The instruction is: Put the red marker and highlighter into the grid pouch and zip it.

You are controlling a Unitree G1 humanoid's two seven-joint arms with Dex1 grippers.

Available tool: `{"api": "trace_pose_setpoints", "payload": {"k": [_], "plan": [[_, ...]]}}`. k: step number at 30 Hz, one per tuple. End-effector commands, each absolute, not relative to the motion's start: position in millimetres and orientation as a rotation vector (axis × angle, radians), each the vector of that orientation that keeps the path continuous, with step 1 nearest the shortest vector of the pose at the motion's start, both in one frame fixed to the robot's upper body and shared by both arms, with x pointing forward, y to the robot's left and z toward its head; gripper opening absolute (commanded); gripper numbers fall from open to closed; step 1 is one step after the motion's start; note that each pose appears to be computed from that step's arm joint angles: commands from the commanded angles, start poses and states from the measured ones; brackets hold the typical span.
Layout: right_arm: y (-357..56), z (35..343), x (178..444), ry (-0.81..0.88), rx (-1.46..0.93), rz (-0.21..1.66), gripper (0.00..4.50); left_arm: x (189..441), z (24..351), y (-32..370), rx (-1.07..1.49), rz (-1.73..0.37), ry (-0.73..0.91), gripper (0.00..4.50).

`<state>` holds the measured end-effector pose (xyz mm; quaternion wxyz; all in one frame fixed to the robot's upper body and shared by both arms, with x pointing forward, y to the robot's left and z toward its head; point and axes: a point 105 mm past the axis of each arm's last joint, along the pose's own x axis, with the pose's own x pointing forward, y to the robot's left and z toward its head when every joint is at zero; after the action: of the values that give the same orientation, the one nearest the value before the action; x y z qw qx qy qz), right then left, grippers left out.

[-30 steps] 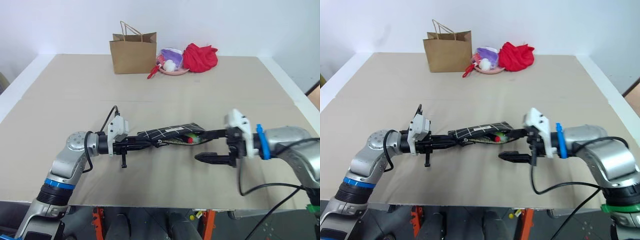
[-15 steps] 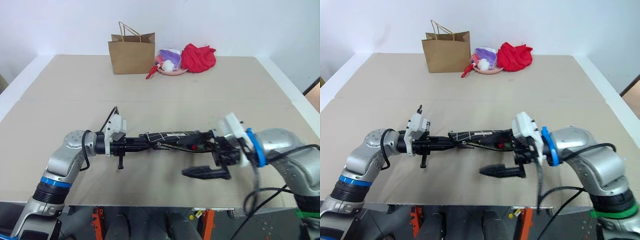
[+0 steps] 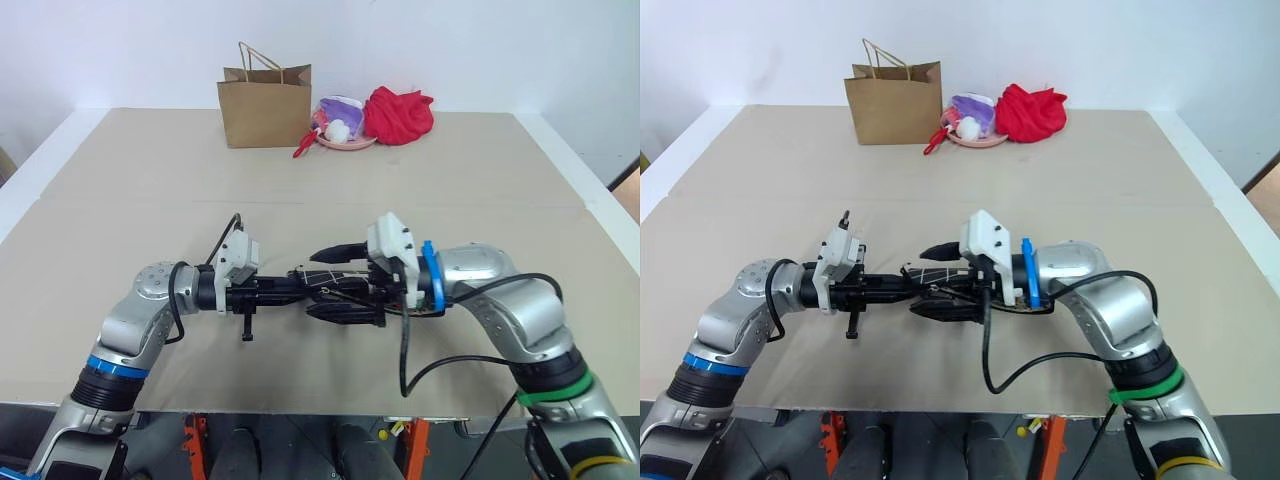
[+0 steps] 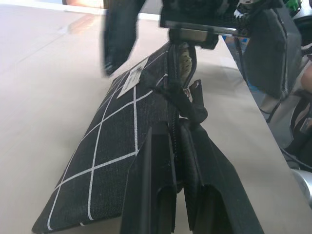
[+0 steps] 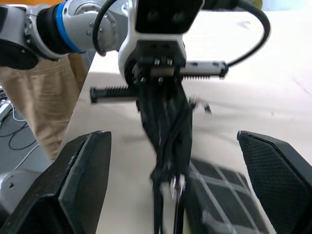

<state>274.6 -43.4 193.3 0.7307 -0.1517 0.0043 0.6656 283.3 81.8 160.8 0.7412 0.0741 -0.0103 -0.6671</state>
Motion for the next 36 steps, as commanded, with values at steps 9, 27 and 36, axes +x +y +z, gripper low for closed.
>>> {"api": "trace_pose_setpoints", "payload": {"k": [9,27,36], "plan": [[-32.2,196.0,276.0,-0.015,-0.323,1.479,2.77,279.8,170.5,79.4,0.183,-1.468,-0.068,0.00],[-37.8,208.4,272.5,-0.077,-0.281,1.508,0.07,279.2,169.1,81.1,0.188,-1.461,-0.060,0.00],[-47.5,210.2,268.9,-0.084,-0.255,1.499,0.07,279.3,168.4,80.6,0.185,-1.464,-0.058,0.00]]}}
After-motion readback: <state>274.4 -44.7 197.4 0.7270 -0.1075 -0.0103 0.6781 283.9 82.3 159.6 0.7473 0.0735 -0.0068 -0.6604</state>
